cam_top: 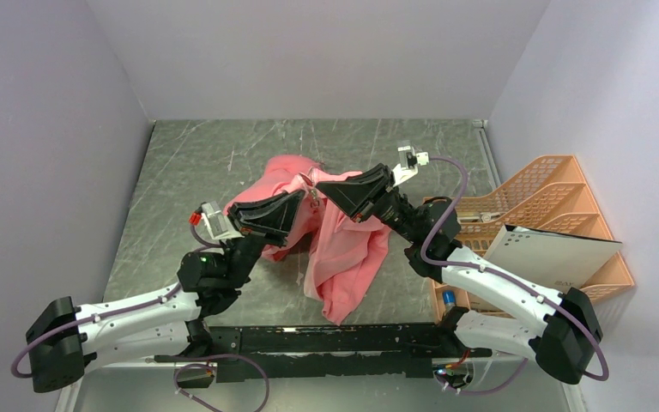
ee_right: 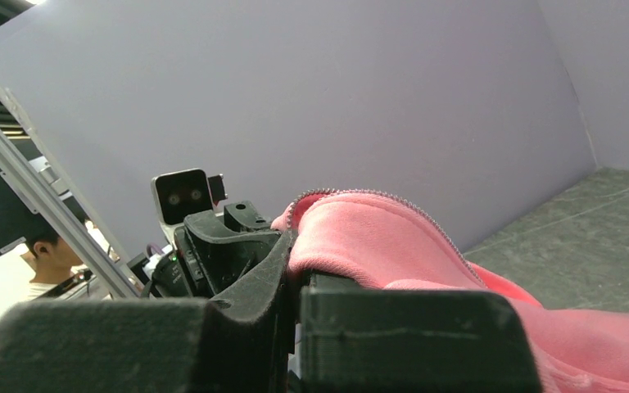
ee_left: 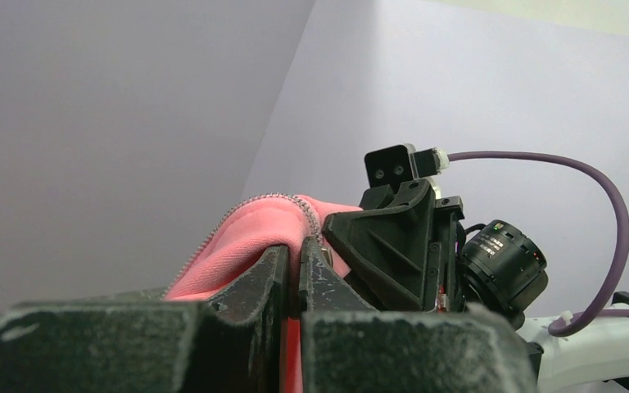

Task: Zip up the jacket
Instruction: Insert the zipper into the jacket.

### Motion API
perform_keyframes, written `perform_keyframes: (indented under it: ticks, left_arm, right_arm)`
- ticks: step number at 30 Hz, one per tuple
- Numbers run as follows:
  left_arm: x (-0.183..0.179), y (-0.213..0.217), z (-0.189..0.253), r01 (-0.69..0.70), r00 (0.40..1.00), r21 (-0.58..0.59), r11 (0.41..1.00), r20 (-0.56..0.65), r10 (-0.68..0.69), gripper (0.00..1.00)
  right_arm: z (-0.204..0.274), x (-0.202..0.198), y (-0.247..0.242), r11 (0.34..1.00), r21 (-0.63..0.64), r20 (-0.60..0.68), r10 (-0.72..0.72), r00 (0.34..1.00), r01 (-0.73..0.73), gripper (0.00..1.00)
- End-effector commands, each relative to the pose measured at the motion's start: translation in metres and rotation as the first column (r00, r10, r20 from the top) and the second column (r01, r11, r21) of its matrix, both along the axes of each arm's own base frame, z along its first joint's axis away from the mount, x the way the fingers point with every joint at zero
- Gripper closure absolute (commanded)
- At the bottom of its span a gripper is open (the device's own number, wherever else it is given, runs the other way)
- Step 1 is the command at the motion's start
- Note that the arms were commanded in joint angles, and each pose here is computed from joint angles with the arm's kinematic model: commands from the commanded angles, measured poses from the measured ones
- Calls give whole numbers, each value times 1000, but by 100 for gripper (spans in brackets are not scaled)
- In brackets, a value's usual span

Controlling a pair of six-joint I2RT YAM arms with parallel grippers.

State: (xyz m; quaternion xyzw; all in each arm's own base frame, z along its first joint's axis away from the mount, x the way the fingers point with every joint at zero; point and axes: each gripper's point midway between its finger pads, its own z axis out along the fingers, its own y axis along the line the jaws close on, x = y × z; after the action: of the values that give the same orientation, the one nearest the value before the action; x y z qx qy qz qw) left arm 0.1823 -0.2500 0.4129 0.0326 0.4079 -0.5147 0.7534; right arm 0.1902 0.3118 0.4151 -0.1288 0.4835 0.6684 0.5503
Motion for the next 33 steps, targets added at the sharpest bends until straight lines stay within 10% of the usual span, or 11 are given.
perform_keyframes:
  ticks: [1,33]
  left_arm:
    - [-18,10,37,62,995,-111,992,89,-52,95]
    - [-16,12,30,57,997,-113,992,67,-50,95]
  right_arm:
    - [33,-10,-6,997,68,67,15,998,-20,100]
    - [36,-14,-10,994,104,70,23,997,-31,100]
